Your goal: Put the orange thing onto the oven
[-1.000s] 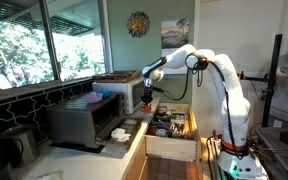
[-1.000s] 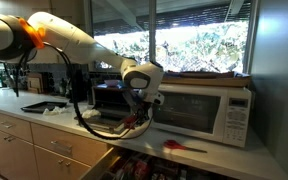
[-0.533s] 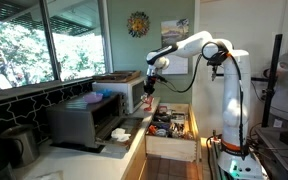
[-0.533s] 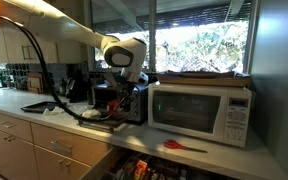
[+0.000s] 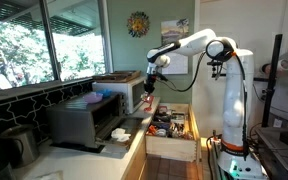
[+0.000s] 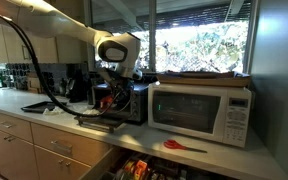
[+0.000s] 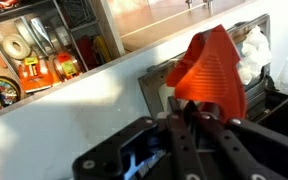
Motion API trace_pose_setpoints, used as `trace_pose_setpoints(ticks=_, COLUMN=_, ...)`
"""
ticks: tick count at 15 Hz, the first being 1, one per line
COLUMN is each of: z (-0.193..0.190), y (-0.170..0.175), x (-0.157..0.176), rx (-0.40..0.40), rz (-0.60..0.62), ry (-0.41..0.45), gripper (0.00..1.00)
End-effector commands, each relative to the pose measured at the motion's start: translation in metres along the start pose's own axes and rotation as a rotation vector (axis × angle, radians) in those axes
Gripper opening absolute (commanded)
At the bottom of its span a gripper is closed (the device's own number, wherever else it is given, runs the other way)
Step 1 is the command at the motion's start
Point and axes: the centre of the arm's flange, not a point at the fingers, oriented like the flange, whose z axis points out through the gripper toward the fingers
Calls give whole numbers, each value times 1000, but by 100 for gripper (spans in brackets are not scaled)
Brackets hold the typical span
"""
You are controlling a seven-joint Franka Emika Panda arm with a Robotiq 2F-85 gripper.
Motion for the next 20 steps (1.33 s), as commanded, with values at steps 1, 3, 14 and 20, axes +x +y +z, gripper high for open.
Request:
trace_pose_setpoints(ticks=1, z=-28, y=-43, x=-6, rx=-19, rz=-89, ry=-3, gripper=2)
trace_pose_setpoints(ticks=3, z=-50, y=-64, x=13, rx=-51, rz=-135, ry=147, gripper=2)
trace_pose_setpoints(ticks=14, z=-160, y=-100, x=61, rx=-63, rz=-143, ry=592, gripper=2)
trace_pose_setpoints(ticks=20, z=-142, y=-61, x=139, rx=-124, rz=64, ry=394, gripper=2)
